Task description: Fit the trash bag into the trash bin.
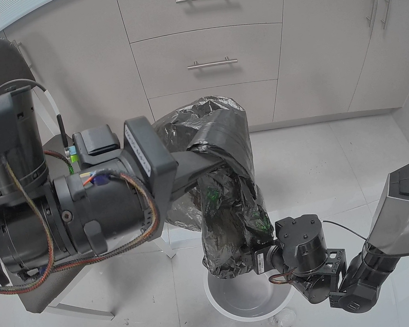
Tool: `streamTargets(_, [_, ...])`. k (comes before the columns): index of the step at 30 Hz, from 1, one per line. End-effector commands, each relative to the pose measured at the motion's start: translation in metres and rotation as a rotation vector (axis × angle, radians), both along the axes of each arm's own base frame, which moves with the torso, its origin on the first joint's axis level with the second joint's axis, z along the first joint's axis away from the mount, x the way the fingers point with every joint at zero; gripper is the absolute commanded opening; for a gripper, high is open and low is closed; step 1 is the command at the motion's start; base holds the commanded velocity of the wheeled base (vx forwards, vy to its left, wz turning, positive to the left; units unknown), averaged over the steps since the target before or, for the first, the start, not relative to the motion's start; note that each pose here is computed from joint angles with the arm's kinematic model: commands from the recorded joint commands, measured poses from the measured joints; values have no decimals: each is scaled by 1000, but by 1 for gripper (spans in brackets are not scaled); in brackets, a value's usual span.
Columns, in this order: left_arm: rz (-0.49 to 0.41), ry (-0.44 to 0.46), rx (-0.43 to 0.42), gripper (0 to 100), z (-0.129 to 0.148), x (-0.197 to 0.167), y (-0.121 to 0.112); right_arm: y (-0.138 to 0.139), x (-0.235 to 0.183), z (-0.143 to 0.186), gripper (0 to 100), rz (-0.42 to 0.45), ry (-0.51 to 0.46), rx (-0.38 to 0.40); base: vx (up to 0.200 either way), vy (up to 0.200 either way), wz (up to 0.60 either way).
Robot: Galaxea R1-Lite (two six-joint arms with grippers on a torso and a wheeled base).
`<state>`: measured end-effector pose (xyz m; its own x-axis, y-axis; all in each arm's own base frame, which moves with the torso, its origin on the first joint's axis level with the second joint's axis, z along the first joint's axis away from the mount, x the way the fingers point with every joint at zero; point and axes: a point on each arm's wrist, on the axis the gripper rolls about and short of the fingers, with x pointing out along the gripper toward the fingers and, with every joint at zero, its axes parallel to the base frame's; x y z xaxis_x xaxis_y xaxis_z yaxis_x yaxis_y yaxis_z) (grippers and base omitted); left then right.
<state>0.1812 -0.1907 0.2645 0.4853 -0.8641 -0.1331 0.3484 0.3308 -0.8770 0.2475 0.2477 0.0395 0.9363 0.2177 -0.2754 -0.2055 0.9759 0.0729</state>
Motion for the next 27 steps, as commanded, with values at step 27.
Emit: streamTargets(27, [-122,14,25,0,-42,34,45,-105,4,6,0,471,321,383,0,0,0])
